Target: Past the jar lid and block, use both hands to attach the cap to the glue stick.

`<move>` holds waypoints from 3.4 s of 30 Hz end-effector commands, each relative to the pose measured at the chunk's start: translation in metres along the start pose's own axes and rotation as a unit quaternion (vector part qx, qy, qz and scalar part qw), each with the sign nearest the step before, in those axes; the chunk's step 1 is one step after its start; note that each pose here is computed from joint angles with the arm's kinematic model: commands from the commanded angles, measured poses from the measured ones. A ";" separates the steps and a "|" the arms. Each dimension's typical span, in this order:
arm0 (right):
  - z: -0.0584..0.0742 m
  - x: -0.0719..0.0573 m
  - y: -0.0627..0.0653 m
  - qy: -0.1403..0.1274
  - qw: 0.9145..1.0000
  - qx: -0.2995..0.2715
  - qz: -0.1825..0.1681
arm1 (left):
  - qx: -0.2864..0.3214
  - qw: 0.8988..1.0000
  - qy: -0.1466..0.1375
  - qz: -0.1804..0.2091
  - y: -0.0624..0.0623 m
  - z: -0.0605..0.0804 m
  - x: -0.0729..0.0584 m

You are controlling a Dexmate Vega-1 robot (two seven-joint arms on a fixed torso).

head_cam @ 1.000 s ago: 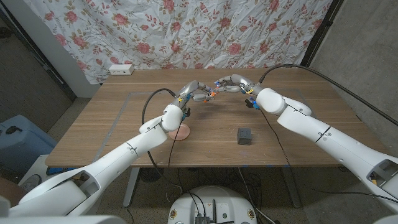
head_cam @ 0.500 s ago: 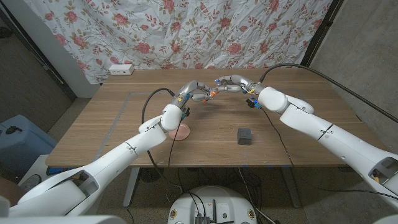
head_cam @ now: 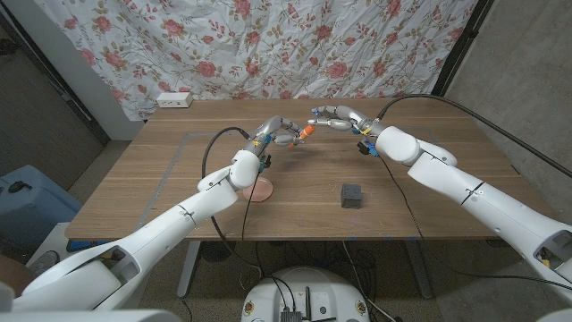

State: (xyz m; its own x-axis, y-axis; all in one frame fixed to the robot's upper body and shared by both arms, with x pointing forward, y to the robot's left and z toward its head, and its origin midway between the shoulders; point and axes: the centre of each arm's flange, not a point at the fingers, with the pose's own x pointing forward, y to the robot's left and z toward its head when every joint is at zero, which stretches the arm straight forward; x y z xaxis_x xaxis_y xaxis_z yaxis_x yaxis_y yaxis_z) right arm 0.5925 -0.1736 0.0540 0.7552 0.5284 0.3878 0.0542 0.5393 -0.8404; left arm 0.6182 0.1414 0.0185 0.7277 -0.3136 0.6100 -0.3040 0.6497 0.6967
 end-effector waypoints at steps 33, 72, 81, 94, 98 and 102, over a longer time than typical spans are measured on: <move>0.001 -0.029 0.019 -0.032 0.997 -0.022 -0.064 | -0.023 0.999 0.013 0.029 0.004 -0.006 0.002; 0.011 -0.032 0.044 -0.033 0.996 -0.069 -0.042 | -0.030 0.999 0.014 0.039 -0.002 -0.003 0.001; 0.014 -0.030 0.048 -0.035 0.996 -0.069 -0.034 | -0.031 0.999 0.015 0.041 -0.001 -0.003 0.001; 0.016 -0.029 0.051 -0.037 0.997 -0.068 -0.026 | -0.033 0.998 0.014 0.045 0.000 -0.003 -0.001; 0.016 -0.029 0.052 -0.037 0.997 -0.071 -0.024 | -0.034 0.998 0.015 0.046 0.000 -0.003 -0.001; 0.016 -0.029 0.053 -0.037 0.996 -0.073 -0.022 | -0.033 0.998 0.013 0.045 0.000 -0.002 -0.001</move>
State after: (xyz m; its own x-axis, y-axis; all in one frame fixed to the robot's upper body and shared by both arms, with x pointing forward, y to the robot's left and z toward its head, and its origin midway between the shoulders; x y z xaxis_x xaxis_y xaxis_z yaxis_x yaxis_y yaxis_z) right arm 0.5635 -0.1527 0.0063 0.6991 0.5482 0.4591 0.1888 0.4777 -0.8580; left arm 0.6199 0.1436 0.0163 0.7184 -0.2334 0.6553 -0.3287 0.7164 0.6155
